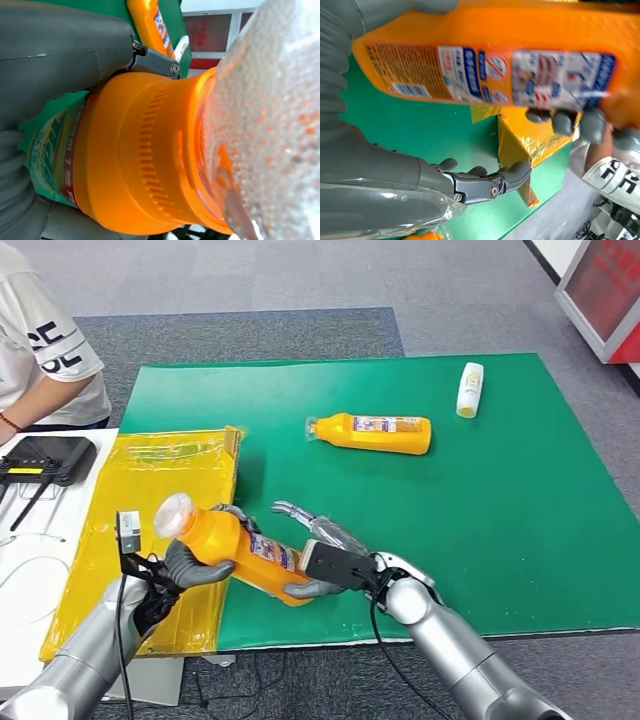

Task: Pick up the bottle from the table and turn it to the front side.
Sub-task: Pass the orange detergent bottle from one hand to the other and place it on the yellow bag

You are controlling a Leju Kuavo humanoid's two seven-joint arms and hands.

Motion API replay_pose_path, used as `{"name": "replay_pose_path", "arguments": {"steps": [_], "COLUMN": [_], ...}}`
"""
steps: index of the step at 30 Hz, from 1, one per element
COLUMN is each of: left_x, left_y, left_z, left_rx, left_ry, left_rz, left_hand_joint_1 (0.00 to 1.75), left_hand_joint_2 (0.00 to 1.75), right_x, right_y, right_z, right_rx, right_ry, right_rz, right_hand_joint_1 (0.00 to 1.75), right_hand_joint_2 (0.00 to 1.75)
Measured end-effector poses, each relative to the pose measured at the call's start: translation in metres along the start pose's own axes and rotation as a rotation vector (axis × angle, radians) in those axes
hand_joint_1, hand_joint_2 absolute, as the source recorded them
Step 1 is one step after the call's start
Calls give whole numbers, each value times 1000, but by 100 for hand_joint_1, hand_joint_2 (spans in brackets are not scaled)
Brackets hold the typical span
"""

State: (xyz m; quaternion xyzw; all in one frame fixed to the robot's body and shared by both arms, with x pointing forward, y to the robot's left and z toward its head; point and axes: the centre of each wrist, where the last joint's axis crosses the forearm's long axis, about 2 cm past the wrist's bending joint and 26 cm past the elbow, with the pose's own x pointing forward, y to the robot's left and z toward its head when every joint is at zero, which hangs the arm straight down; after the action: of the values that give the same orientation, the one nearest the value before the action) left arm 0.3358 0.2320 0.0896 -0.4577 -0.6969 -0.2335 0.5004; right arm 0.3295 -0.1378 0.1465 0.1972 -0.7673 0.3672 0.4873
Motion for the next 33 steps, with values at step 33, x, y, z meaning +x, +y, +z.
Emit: {"name": "replay_pose_path", "arguments": {"steps": [33], "left_x": [112], "left_y": [42], "left_z": [-80], "left_rx": [-112], "left_ry": [607], "left_rz": [-1053], "left_hand_joint_1": [175], "left_hand_joint_2": [175], "right_x": [-21], "right_y": [-16], "right_z": [29], "right_rx": [-179], "right_ry": [84], "right_rz": [-63], "right_hand_joint_1": [0], "right_hand_joint_2": [175]}}
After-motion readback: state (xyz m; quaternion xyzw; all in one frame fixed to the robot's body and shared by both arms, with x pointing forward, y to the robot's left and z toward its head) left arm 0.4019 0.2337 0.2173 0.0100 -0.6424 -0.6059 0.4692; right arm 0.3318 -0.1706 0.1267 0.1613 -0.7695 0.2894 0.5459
